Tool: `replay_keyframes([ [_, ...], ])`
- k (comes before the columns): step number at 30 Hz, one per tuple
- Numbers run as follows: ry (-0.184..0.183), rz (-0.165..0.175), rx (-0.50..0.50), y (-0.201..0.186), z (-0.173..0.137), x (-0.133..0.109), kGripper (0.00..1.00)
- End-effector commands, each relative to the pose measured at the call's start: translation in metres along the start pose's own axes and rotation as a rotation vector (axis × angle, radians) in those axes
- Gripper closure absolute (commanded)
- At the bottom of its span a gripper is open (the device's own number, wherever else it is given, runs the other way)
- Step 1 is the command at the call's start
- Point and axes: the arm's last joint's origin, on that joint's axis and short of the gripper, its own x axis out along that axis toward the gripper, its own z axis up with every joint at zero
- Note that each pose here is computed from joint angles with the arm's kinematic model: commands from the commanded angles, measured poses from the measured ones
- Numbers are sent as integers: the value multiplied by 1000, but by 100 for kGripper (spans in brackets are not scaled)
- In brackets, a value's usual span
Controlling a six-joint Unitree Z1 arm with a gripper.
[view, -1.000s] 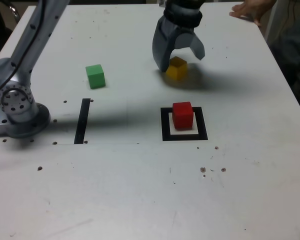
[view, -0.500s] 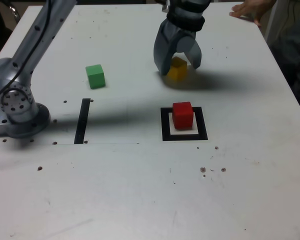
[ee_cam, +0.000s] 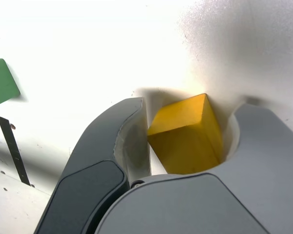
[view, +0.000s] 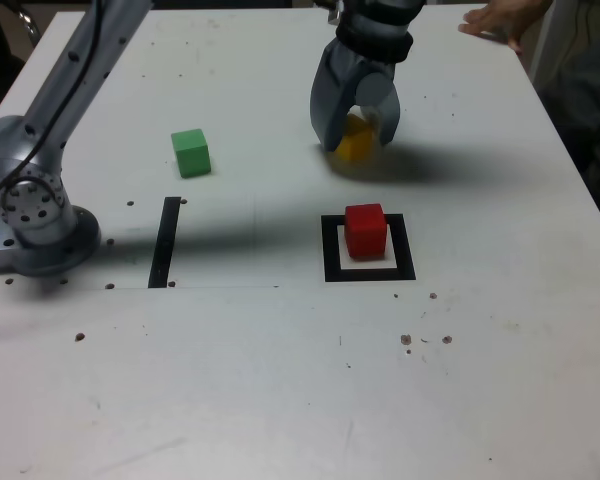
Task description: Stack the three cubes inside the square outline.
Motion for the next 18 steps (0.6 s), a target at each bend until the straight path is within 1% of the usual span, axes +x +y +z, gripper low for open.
replay_keyframes([
  [1, 12, -2, 8, -2, 0, 3, 71],
  [9, 12, 3, 27, -9, -5, -1, 71],
  [18, -14, 25, 77, -34, -24, -19, 71],
])
